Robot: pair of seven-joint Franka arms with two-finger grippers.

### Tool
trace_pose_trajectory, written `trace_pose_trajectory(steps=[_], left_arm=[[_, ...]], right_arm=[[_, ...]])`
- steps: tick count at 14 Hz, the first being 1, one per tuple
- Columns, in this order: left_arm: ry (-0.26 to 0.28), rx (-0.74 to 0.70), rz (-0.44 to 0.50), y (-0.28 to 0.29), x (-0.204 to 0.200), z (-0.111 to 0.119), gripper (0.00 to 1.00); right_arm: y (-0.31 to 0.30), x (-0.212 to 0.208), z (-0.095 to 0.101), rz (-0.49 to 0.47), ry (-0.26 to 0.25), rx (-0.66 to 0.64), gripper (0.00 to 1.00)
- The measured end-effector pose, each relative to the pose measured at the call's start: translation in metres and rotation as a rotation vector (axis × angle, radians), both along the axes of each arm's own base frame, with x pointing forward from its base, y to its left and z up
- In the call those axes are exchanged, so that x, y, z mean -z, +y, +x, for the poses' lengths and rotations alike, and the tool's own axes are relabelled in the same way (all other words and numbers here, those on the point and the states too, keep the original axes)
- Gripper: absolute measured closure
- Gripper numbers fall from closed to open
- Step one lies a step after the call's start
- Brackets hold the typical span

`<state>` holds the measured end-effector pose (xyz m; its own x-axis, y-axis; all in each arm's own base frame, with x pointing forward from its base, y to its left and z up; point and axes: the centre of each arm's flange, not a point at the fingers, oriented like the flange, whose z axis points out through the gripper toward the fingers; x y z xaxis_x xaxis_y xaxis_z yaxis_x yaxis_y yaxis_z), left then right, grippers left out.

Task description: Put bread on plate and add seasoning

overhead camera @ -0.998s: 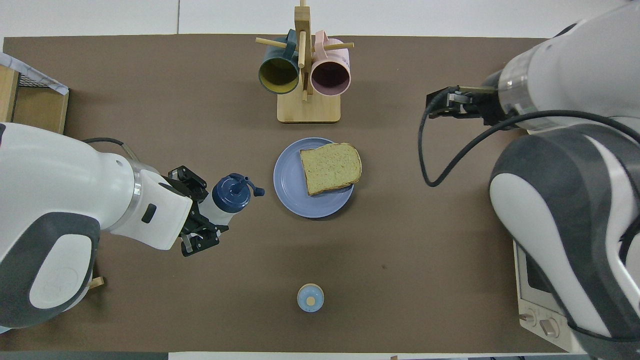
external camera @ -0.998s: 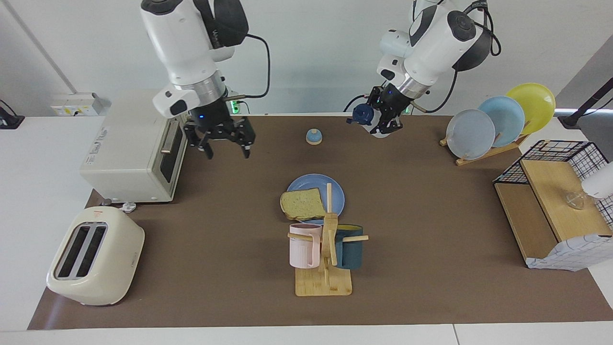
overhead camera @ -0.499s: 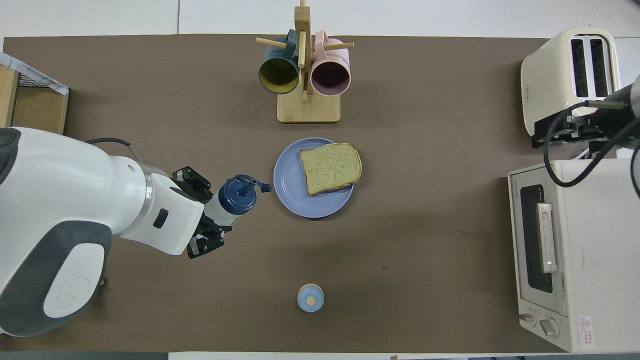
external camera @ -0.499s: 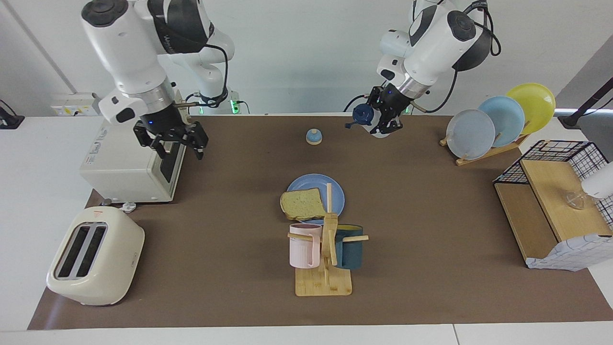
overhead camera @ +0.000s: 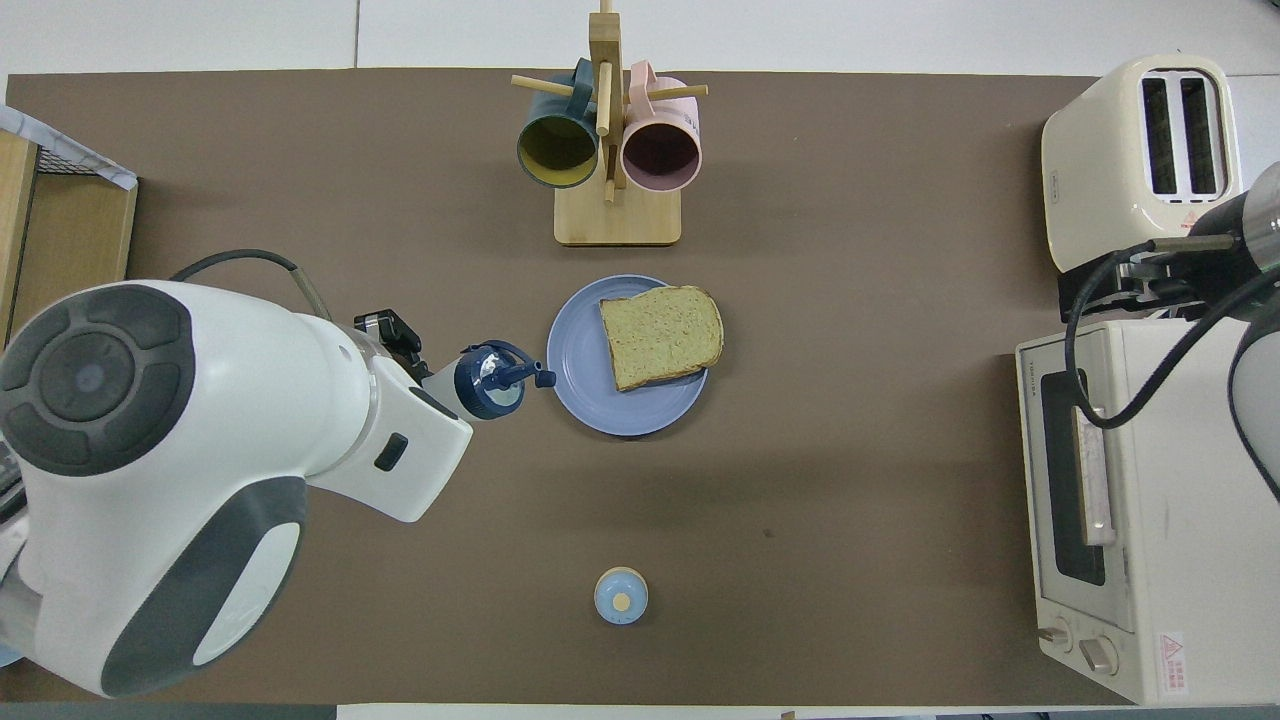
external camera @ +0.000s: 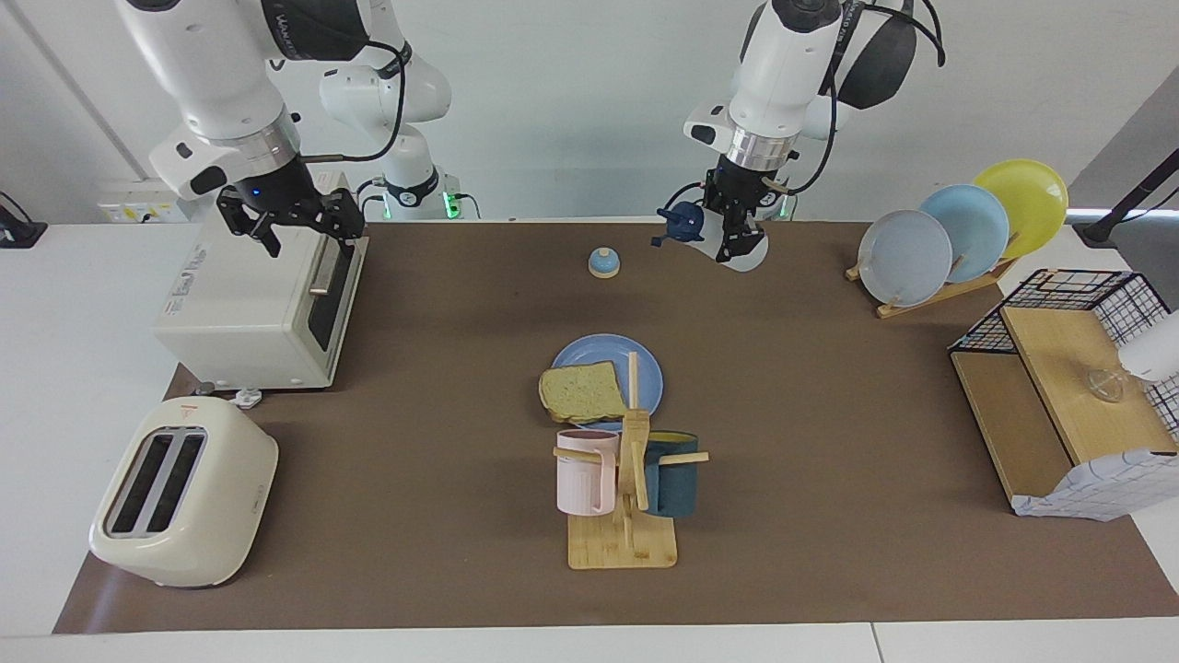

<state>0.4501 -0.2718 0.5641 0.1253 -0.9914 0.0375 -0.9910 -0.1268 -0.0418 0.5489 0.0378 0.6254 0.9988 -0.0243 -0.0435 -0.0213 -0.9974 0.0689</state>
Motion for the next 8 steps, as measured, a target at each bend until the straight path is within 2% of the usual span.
trace_pose_trajectory(steps=[8], left_arm=[[-0.128, 0.073, 0.204, -0.037, 0.008, -0.007, 0.56]], right_arm=[[-0.023, 0.012, -0.008, -0.007, 0.024, 0.027, 0.00]])
